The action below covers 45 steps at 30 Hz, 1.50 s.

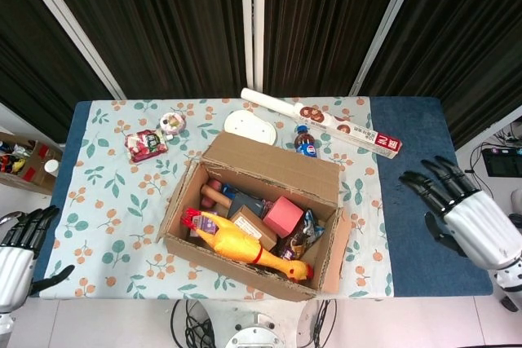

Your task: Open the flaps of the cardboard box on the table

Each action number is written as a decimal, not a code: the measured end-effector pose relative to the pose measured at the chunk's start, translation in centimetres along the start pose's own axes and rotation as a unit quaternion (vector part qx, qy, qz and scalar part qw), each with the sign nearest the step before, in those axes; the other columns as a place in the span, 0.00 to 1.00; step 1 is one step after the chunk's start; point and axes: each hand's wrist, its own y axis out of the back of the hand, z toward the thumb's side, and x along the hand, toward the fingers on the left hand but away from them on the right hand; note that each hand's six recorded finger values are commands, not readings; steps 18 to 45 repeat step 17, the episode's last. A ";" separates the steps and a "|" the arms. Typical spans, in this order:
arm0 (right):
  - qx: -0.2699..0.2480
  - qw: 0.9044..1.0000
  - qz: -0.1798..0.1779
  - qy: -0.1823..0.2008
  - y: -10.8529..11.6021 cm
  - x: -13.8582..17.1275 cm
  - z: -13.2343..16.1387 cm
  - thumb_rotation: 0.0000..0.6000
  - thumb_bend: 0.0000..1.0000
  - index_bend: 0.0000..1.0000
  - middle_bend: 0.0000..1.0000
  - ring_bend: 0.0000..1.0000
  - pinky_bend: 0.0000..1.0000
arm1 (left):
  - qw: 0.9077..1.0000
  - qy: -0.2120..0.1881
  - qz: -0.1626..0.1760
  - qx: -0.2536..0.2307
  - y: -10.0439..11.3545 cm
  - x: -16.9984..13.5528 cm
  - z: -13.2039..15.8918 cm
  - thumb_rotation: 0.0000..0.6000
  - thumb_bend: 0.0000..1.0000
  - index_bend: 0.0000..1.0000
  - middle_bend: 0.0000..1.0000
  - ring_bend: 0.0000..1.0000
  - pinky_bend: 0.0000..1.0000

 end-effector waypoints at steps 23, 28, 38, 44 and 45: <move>-0.030 0.955 0.057 -0.291 -14.3 11.4 -5.6 1.00 0.37 0.00 0.00 0.00 0.00 | 0.997 0.013 -0.033 0.073 -2.5 -1.1 -3.4 0.51 0.03 0.08 0.06 0.07 0.21; -0.030 0.955 0.057 -0.291 -14.3 11.4 -5.6 1.00 0.37 0.00 0.00 0.00 0.00 | 0.997 0.013 -0.033 0.073 -2.5 -1.1 -3.4 0.51 0.03 0.08 0.06 0.07 0.21; -0.030 0.955 0.057 -0.291 -14.3 11.4 -5.6 1.00 0.37 0.00 0.00 0.00 0.00 | 0.997 0.013 -0.033 0.073 -2.5 -1.1 -3.4 0.51 0.03 0.08 0.06 0.07 0.21; -0.030 0.955 0.057 -0.291 -14.3 11.4 -5.6 1.00 0.37 0.00 0.00 0.00 0.00 | 0.997 0.013 -0.033 0.073 -2.5 -1.1 -3.4 0.51 0.03 0.08 0.06 0.07 0.21; -0.030 0.955 0.057 -0.291 -14.3 11.4 -5.6 1.00 0.37 0.00 0.00 0.00 0.00 | 0.997 0.013 -0.033 0.073 -2.5 -1.1 -3.4 0.51 0.03 0.08 0.06 0.07 0.21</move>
